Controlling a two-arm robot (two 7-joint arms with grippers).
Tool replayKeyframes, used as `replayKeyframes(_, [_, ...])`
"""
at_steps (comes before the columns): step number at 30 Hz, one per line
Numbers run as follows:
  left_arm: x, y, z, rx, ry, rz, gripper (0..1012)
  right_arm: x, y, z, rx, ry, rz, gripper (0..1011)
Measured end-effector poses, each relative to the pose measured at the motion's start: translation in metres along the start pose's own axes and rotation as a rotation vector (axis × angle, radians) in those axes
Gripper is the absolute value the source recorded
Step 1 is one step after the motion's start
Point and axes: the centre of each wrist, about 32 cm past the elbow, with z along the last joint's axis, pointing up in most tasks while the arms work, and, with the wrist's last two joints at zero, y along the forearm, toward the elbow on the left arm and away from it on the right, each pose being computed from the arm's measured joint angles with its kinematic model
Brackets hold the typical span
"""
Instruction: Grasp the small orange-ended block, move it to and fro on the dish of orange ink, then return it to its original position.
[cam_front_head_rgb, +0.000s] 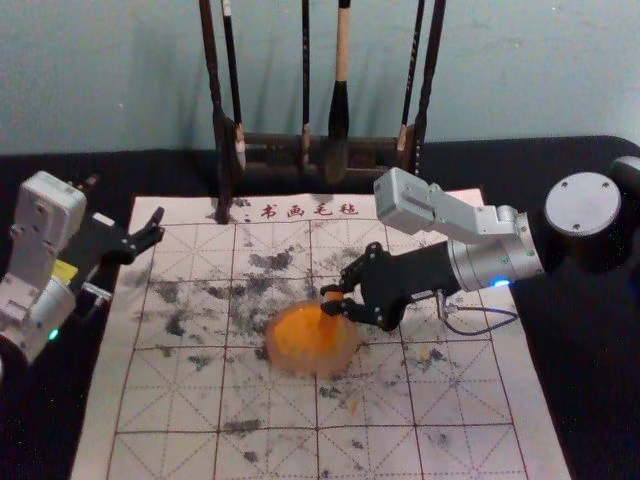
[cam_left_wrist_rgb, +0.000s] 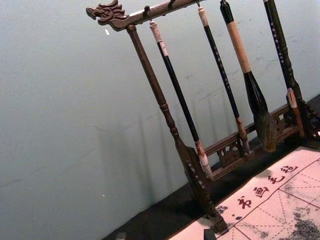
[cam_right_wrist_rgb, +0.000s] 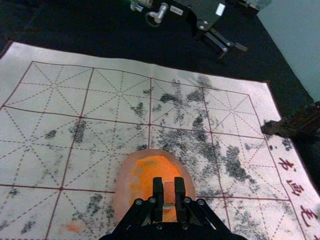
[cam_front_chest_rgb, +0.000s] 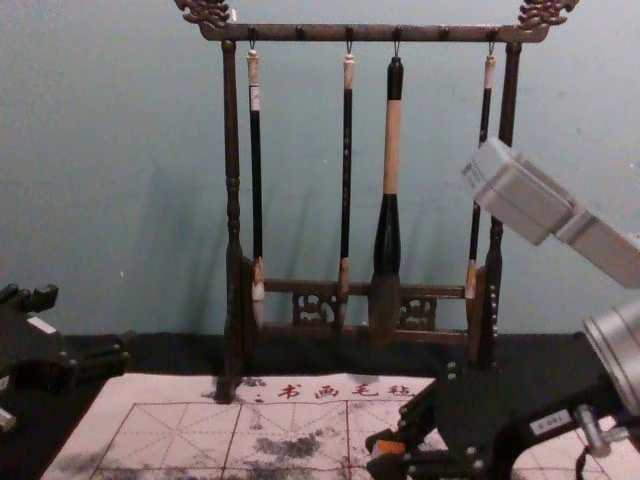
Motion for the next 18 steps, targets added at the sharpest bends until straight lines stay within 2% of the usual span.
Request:
replayKeyframes(9, [0.0,0.0,0.0,0.0,0.0,0.0,1001,-0.0059,-0.0005,0.0,0.014,-0.009,0.029,134])
replayKeyframes(18, [0.0,0.0,0.0,0.0,0.0,0.0,1002,-0.0073,0.0077,0.0033,0.033,-0.015,0.049,134])
